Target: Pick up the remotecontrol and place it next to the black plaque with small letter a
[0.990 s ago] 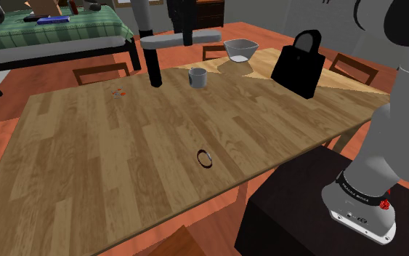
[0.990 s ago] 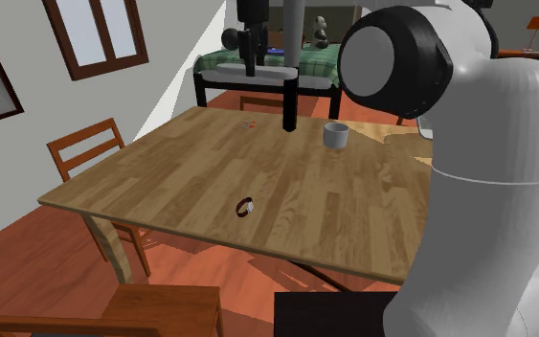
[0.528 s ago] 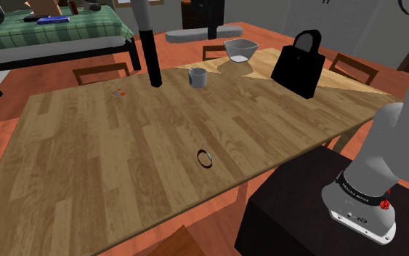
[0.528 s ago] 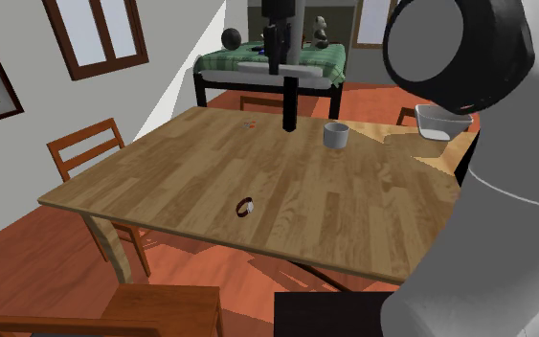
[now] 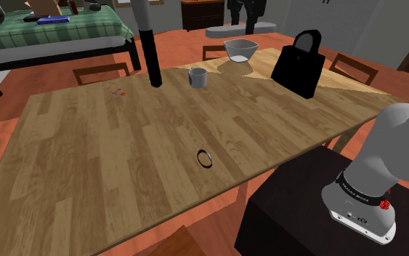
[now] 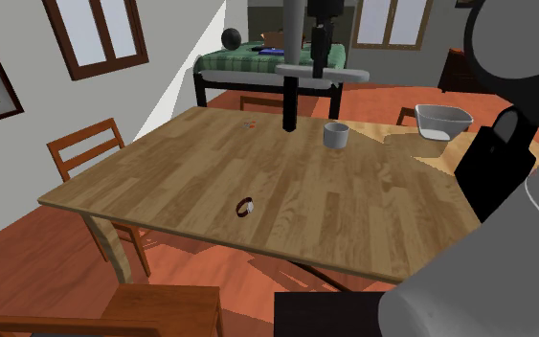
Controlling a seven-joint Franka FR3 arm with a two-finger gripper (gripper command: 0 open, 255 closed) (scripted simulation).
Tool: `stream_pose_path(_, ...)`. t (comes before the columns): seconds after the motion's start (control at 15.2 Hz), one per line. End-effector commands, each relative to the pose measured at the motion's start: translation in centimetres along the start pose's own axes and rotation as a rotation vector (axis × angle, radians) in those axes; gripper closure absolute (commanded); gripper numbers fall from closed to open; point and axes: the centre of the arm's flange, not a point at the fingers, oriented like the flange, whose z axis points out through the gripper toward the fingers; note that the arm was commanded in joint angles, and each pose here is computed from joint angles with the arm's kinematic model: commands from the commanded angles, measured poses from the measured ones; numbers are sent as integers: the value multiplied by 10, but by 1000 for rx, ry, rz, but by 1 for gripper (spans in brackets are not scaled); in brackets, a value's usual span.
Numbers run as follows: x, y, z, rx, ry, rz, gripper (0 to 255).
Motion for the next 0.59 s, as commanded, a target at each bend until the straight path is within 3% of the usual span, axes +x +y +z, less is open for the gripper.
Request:
stream_pose_path(0.0, -26, -4, 2, 0, 1, -1, 255)
stream_pose_path(0.53, -131, -16, 2, 0, 1, -1, 255)
